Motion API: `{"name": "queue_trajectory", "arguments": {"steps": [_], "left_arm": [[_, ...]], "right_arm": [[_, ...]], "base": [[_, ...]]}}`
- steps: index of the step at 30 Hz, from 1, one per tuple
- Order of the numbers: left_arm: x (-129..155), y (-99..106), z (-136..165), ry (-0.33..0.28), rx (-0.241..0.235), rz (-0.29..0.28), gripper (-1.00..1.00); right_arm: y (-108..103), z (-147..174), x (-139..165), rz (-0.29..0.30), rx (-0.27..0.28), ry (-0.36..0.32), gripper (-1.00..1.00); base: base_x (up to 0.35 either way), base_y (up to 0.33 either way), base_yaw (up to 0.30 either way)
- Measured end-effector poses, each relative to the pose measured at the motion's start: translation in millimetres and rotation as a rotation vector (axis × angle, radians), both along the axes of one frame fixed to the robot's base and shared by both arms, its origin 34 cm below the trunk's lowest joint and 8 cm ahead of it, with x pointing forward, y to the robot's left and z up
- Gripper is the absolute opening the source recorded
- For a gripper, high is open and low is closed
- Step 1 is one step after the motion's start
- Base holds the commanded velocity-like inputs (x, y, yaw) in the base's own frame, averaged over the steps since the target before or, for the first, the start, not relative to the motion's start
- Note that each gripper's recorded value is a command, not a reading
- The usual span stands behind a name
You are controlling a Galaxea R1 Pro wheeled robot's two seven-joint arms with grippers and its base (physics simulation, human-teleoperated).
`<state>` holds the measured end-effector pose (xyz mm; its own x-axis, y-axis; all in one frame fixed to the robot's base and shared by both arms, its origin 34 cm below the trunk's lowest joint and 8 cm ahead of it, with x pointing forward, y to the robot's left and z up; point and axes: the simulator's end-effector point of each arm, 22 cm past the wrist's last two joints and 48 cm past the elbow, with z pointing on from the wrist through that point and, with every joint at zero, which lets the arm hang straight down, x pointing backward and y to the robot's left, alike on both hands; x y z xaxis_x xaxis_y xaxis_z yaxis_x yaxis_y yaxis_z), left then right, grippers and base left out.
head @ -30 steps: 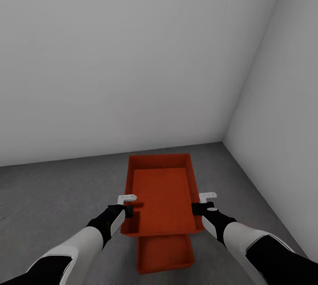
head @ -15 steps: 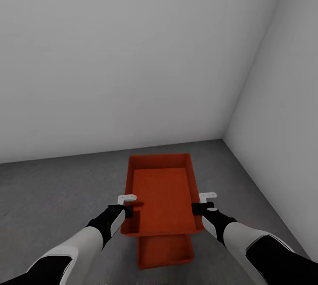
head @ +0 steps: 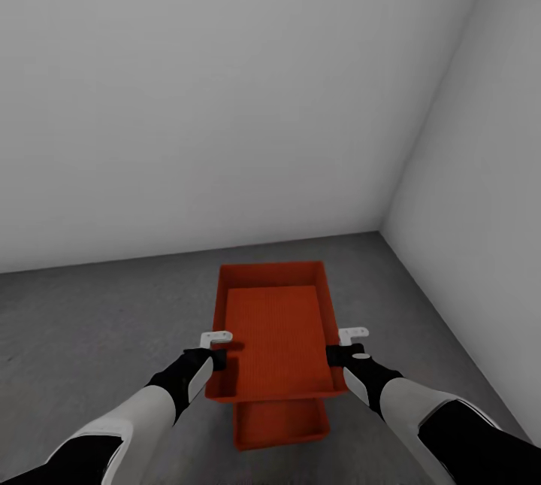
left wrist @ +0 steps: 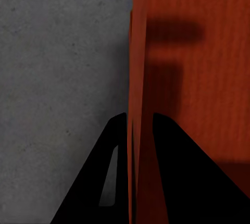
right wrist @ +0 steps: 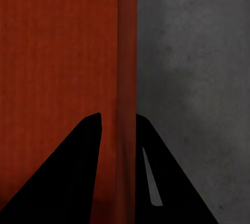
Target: Move the two storage containers from the living room to the garage. In the garage, place one container on the floor and stack the other container on top of it (either order is fine).
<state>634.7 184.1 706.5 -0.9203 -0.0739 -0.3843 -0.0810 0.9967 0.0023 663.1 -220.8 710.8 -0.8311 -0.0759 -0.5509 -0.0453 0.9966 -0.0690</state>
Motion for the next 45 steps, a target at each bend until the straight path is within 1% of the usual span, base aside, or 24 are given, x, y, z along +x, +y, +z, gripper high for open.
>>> {"name": "queue_trajectory", "arguments": {"steps": [45], "left_arm": [[-21.6, -0.2, -36.8, 0.066, -0.002, 0.003, -1.00]], "right_arm": [[-0.1, -37.9, -20.1, 0.003, -0.002, 0.067, -1.00]], "base": [[0.000, 0.000, 0.000]]}}
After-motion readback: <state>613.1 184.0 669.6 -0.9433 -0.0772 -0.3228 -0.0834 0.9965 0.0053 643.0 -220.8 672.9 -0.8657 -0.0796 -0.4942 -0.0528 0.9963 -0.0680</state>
